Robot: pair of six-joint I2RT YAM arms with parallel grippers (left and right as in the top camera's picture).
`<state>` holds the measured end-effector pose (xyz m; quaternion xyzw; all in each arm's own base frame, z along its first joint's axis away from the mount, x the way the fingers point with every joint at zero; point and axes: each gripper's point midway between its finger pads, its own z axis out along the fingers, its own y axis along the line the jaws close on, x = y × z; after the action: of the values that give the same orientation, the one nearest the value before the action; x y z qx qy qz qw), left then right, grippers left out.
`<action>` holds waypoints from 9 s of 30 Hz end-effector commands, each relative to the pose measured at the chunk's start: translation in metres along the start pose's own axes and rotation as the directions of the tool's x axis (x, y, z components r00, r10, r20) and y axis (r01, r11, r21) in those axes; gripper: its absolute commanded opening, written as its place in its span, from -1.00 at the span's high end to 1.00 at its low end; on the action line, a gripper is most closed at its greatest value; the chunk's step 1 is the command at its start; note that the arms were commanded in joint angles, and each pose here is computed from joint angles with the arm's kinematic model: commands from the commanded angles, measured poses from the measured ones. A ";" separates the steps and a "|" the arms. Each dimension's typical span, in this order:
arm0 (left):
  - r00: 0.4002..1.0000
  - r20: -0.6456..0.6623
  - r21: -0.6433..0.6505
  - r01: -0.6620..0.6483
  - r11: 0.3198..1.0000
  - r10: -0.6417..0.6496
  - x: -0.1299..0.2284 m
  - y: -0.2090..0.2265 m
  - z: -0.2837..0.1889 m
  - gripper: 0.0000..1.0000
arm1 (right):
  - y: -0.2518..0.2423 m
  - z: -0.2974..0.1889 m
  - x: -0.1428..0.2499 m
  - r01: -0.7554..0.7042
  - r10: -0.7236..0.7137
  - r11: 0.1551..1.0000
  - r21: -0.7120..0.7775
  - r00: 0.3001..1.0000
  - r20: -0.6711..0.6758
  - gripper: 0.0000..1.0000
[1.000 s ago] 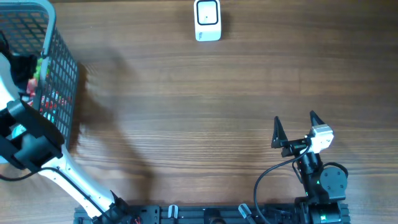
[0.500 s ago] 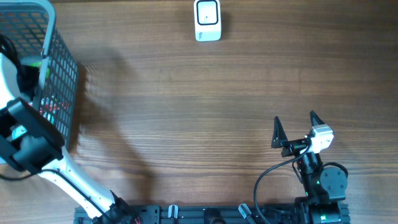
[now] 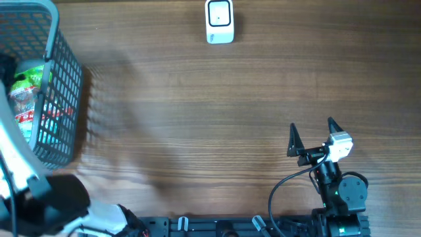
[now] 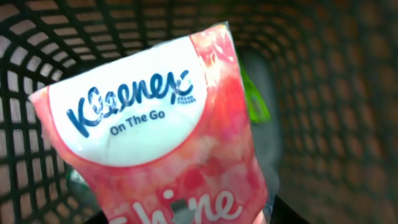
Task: Scan the item barcode
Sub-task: 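Lift the Kleenex pack out and place it on the table centre, then reach the left gripper back into the basket and grasp the mint-green toilet tissue pack, then carry the toilet tissue pack out and drop it beside the Kleenex pack, then reach the left gripper into the basket and grasp the green snack bag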
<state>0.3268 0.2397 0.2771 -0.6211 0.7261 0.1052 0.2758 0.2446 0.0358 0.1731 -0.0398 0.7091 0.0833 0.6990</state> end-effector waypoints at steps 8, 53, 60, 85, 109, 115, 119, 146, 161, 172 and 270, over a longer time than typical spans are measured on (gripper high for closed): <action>0.913 0.027 0.370 -0.387 0.844 0.407 0.131 -0.050 -0.159 0.14 | -0.003 0.000 -0.001 0.009 -0.009 1.000 0.014 1.000 0.004 -0.99; 0.576 0.146 0.476 -0.753 0.454 0.804 0.321 -0.150 -0.188 -1.00 | -0.003 0.000 -0.001 0.009 -0.009 1.000 0.014 1.000 0.004 -1.00; 0.898 0.158 0.434 -0.437 0.788 0.412 0.109 -0.134 -0.169 -1.00 | -0.003 0.000 -0.001 0.009 -0.009 1.000 0.014 1.000 0.004 -0.99; 0.935 -0.337 -0.178 -0.175 0.968 0.107 0.035 0.004 0.074 -1.00 | -0.003 0.000 -0.001 0.009 -0.009 1.000 0.014 1.000 0.004 -0.99; 0.884 -0.466 -0.277 -0.125 0.953 -0.020 0.074 0.081 0.184 -1.00 | -0.003 0.000 -0.001 0.008 -0.008 1.000 0.014 1.000 0.004 -0.99; 0.861 -0.508 -0.192 -0.099 0.976 -0.012 0.082 0.076 0.195 -1.00 | -0.003 0.000 -0.001 0.009 -0.009 1.000 0.014 1.000 0.004 -0.99; 0.865 -0.502 -0.188 -0.096 0.978 -0.012 0.080 0.075 0.195 -1.00 | -0.003 0.000 -0.001 0.008 -0.008 1.000 0.014 1.000 0.004 -0.98; 0.973 -0.231 -0.024 -0.035 0.999 0.029 0.073 0.081 0.174 -1.00 | -0.003 0.000 -0.001 0.009 -0.009 1.000 0.014 1.000 0.004 -0.99; 0.971 -0.226 0.151 -0.043 0.988 0.077 0.088 0.065 0.204 -1.00 | -0.003 0.000 -0.001 0.009 -0.009 1.000 0.014 1.000 0.004 -1.00; 0.939 -0.333 0.160 -0.034 0.987 0.086 0.116 0.066 0.213 -0.94 | -0.003 0.000 -0.001 0.009 -0.009 1.000 0.014 1.000 0.004 -1.00; 0.798 -0.453 0.071 -0.410 0.909 0.396 0.076 -0.001 0.167 -1.00 | -0.003 0.000 -0.001 0.009 -0.009 1.000 0.014 1.000 0.004 -0.99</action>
<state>0.3665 0.2600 0.1306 -0.4761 0.8746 0.0274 0.0873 0.2446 0.0358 0.1728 -0.0409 0.7095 0.0822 0.6987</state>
